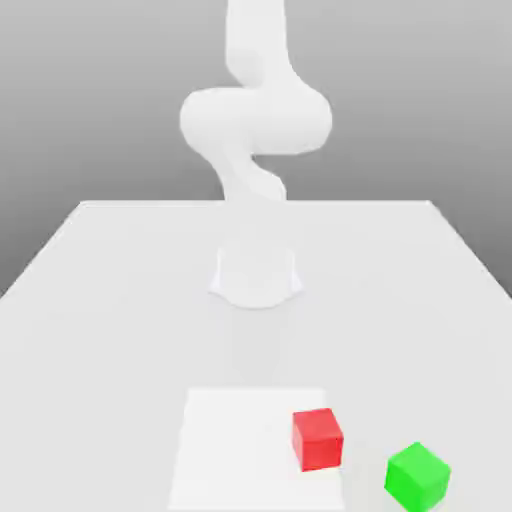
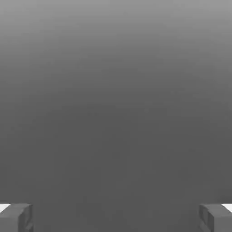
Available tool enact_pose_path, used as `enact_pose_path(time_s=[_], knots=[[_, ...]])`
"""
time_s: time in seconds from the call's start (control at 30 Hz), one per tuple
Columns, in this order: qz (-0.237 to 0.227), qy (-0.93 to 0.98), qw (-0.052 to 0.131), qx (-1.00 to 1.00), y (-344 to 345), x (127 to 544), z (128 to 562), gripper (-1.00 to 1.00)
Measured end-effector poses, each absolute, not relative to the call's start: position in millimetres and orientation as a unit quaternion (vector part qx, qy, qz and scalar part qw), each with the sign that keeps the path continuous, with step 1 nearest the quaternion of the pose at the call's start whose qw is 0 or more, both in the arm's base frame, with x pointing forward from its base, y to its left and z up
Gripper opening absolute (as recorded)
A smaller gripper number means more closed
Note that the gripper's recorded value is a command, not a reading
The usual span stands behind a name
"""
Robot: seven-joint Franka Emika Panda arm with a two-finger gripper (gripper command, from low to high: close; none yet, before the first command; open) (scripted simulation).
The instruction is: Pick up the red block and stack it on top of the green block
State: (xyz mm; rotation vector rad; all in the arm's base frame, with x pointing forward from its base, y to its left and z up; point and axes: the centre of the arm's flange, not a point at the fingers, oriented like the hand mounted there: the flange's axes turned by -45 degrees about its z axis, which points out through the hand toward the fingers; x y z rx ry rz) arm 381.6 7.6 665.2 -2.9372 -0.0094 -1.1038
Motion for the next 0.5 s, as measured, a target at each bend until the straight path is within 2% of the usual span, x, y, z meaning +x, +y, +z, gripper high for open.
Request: enact_pose_path(time_s=[0.23,0.5], knots=[[-0.242,-0.033,0.0,-0.97,32,449,521,0.0],[-0.115,-0.068,-0.001,-0.991,58,462,352,0.0]])
